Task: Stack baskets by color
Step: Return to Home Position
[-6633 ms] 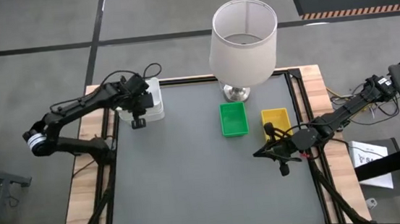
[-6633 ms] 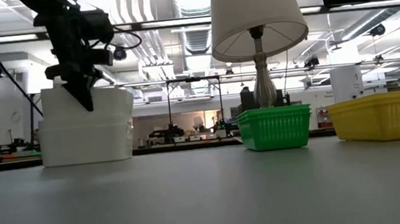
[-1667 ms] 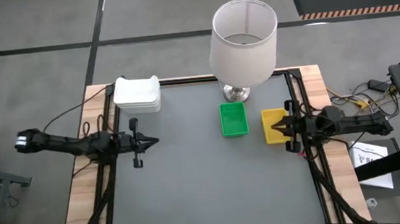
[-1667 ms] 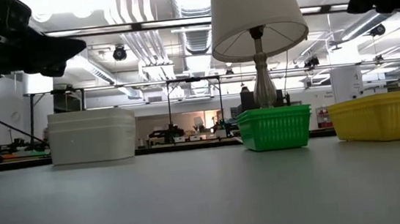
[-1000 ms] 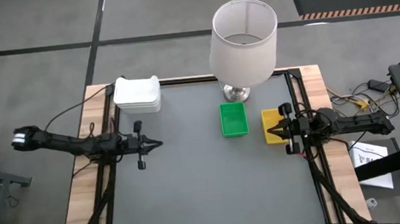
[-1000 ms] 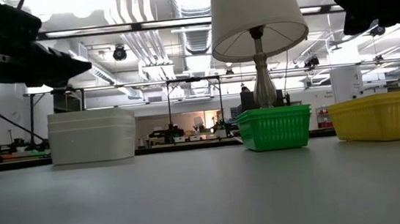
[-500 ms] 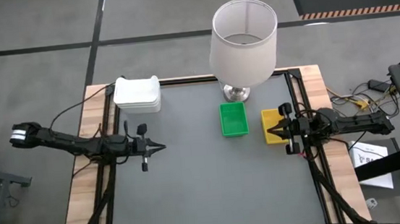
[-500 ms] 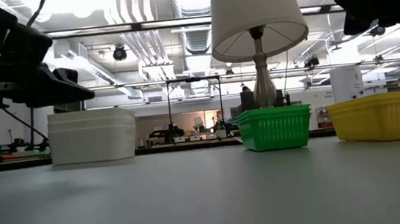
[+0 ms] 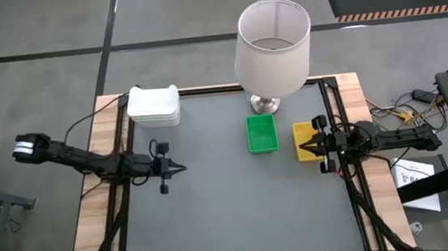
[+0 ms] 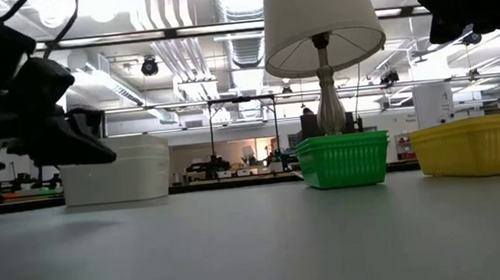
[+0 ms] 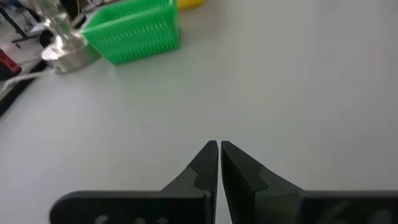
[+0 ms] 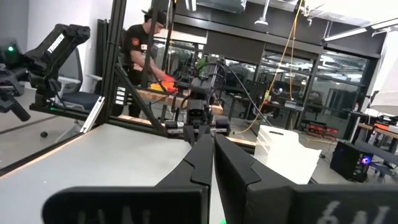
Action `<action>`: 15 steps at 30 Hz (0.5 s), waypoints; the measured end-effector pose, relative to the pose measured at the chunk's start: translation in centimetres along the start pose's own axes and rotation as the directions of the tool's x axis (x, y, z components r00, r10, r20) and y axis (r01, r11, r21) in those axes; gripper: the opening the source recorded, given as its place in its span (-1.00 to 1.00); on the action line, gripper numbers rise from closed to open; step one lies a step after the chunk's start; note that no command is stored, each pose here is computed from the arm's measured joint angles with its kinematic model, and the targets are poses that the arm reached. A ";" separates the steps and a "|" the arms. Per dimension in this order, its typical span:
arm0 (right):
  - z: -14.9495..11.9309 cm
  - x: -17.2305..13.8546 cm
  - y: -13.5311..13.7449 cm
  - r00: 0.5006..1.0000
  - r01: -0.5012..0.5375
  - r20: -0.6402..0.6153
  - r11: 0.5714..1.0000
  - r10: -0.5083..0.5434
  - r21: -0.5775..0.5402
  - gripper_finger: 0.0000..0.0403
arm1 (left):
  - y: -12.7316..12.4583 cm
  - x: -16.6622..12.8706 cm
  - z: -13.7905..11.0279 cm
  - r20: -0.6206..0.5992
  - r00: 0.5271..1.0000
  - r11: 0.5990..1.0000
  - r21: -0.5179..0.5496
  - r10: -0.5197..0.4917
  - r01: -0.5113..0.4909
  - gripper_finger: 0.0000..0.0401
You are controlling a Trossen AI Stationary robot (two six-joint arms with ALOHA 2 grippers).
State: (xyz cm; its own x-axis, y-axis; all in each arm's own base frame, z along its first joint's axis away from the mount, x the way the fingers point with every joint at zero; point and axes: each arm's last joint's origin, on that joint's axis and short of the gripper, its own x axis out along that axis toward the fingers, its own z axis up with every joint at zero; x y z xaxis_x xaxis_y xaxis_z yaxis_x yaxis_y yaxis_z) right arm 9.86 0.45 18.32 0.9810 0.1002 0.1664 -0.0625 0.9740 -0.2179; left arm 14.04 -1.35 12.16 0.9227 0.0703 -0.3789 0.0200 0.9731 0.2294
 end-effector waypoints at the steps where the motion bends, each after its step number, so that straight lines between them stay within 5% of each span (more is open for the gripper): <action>1: 0.0 0.0 0.0 1.000 0.000 0.000 1.000 0.000 0.000 -0.96 | 0.0 0.1 -0.1 -0.011 1.000 1.000 0.002 -0.002 0.002 -0.98; 15: 0.0 0.0 0.0 1.000 0.000 -0.001 1.000 0.000 -0.001 -0.96 | -0.5 0.8 -1.7 -0.152 0.988 0.999 0.029 -0.024 0.028 -0.98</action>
State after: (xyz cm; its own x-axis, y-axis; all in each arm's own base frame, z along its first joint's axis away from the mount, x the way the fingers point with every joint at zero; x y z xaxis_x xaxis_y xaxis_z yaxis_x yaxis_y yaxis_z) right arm 9.86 0.45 18.30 0.9811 0.1002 0.1656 -0.0626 0.9738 -0.2186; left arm 14.16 -1.36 10.23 0.8526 0.0797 -0.5164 0.0572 0.9681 0.2440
